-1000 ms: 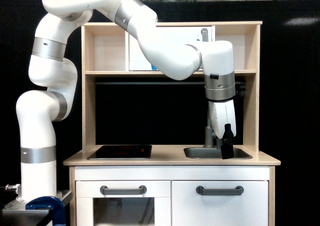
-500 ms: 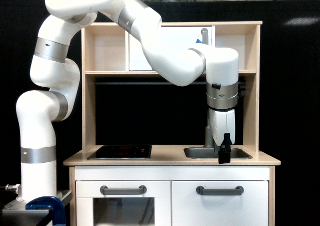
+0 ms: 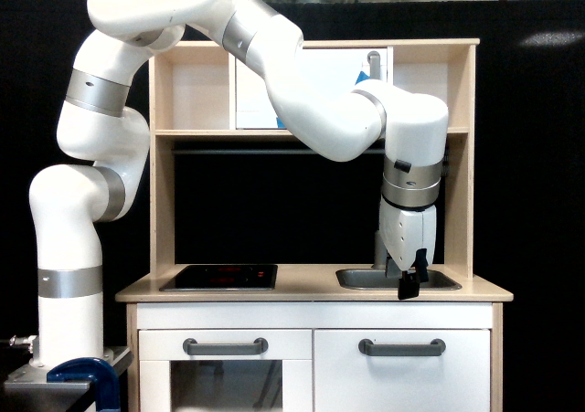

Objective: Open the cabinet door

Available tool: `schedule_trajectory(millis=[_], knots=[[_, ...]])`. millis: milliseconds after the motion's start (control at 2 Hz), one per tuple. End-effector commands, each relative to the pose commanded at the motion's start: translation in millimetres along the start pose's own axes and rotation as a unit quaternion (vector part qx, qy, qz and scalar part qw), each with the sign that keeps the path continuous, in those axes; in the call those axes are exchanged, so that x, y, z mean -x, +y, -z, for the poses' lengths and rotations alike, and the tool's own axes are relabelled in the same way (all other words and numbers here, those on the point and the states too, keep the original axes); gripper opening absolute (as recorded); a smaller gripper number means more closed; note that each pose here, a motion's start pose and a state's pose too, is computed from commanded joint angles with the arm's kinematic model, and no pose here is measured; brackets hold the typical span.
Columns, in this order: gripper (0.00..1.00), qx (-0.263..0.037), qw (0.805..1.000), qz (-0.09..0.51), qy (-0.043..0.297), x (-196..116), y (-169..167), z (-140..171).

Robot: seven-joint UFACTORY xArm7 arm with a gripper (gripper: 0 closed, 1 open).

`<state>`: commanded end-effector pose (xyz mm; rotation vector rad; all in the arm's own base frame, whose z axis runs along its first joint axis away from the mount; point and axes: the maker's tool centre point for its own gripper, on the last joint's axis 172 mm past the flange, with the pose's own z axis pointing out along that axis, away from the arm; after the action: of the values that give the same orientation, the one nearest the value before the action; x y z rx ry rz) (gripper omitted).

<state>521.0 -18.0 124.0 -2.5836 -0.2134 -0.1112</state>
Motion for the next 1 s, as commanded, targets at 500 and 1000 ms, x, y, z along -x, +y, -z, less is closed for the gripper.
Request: schedule_trajectory(millis=[500,1000], knots=[[1.0,0.021,0.992,-0.127,0.014,6.3,13.8,6.8],[1.0,0.024,0.997,-0.065,0.017,3.4,7.3,-1.0]])
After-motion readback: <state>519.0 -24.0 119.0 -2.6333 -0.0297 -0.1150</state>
